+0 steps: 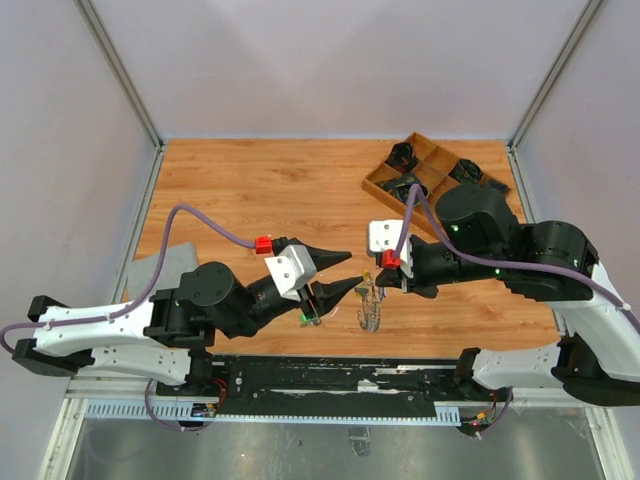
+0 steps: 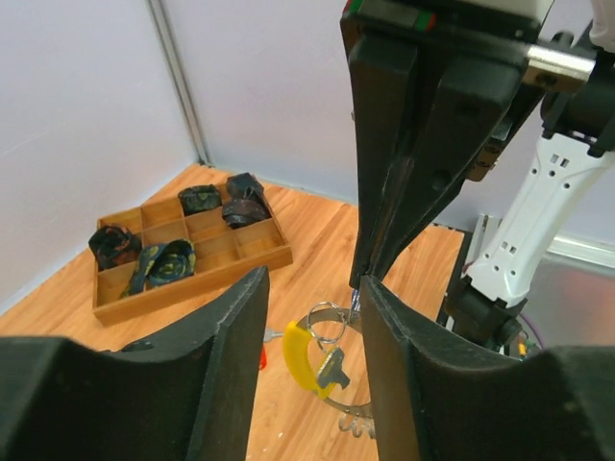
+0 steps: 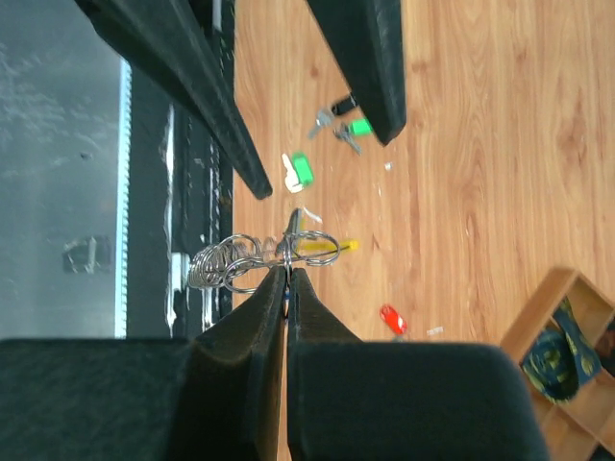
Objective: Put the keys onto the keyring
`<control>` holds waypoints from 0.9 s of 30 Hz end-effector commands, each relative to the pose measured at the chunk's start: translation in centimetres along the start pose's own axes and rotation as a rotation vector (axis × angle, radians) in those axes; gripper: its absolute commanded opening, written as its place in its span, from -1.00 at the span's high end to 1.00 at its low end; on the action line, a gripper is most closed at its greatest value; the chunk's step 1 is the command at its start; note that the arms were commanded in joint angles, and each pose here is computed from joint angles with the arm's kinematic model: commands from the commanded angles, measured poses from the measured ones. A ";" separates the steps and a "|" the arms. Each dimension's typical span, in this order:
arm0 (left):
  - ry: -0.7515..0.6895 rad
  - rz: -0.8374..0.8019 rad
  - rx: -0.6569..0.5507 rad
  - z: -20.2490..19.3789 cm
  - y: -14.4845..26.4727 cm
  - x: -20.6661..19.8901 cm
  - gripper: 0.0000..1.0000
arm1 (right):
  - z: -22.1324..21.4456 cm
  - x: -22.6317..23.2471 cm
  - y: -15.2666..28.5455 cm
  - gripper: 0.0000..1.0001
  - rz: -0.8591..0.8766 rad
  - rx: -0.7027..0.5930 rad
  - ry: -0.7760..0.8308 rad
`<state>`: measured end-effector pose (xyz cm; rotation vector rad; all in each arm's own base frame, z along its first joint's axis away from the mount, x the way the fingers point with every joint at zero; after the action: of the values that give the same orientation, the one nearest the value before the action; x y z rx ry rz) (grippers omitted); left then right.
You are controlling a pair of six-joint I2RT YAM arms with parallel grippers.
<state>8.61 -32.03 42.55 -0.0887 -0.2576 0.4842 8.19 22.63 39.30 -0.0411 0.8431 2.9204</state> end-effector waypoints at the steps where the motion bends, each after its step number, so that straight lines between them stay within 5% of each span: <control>1: 0.032 -0.079 -0.051 0.6 0.4 -0.6 0.09 | -2.3 -1.3 1.1 0.99 -0.112 0.156 0.043; 6: 0.000 -0.126 -0.024 -0.6 0.2 -1.6 0.31 | -1.7 -1.3 1.1 0.99 -0.109 0.138 0.049; 14: -0.028 -0.180 0.027 -1.8 -1.0 -3.0 0.37 | -0.3 -0.1 0.7 0.99 -0.031 0.076 0.053; 27: -0.024 -0.153 0.024 -1.8 -1.4 -2.5 0.17 | 0.7 1.4 1.0 0.99 0.042 -0.012 0.069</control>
<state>7.43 -34.65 38.53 0.0140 -0.2802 0.3281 7.49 21.62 39.83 -0.1053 0.8895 2.9108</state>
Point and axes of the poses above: each gripper's point midway between its finger pads, its own y axis back along the fingers, its own x axis along the line the jaws close on, z = x × y, the point moved 1 cm from there along y, back along the fingers, and after that the axes turned 9 degrees about -y, right-handed, at the moved point
